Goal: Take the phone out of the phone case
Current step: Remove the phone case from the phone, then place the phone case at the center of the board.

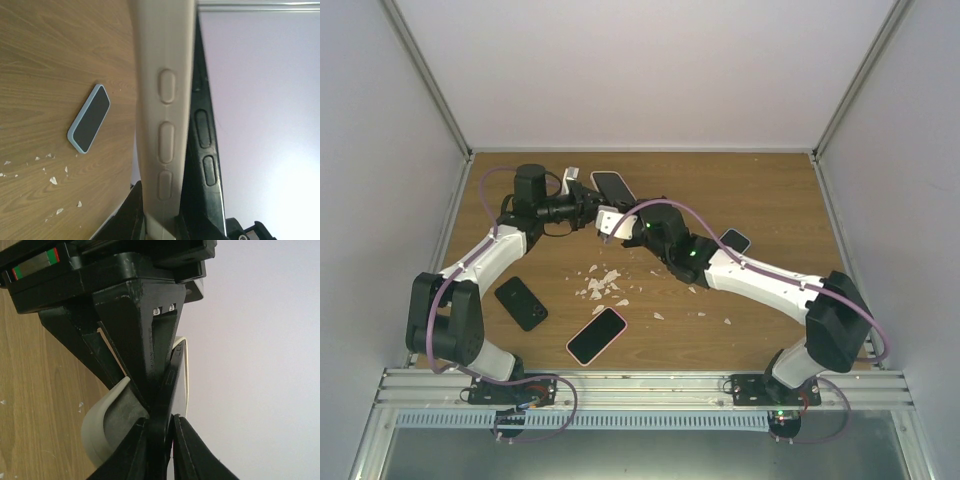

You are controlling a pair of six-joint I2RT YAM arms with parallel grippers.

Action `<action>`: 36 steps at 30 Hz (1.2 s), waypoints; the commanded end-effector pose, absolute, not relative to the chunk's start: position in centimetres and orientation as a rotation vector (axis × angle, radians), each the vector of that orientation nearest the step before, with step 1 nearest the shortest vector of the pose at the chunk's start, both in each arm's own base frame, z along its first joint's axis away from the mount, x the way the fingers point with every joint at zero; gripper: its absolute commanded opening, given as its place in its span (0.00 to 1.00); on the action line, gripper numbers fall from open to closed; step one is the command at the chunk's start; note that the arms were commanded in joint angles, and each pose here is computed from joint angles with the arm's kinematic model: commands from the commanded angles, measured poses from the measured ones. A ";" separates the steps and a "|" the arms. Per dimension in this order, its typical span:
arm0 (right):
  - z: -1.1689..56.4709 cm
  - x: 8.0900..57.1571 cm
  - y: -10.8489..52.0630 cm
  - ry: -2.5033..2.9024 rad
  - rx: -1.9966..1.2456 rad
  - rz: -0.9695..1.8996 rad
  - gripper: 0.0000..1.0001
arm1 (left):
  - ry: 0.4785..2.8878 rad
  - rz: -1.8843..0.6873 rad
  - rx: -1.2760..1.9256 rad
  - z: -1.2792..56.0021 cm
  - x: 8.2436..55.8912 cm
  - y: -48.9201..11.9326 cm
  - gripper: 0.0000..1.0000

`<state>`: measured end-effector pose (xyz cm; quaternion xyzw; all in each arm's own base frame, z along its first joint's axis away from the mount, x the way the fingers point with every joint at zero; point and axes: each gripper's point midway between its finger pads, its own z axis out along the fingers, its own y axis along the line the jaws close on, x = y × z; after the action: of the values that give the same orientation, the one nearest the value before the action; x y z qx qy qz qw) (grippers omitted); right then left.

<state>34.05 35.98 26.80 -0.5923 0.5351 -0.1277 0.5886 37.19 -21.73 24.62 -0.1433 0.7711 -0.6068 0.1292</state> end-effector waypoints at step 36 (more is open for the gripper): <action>36.7 35.3 31.1 1.378 -1.194 -0.133 0.00 | 2.336 -1.491 -0.316 21.1 37.3 -20.9 0.00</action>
<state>35.82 32.14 32.43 -0.5474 0.6101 -0.0620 0.5694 36.49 -21.25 20.47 -0.1309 0.8236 -0.5333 0.1419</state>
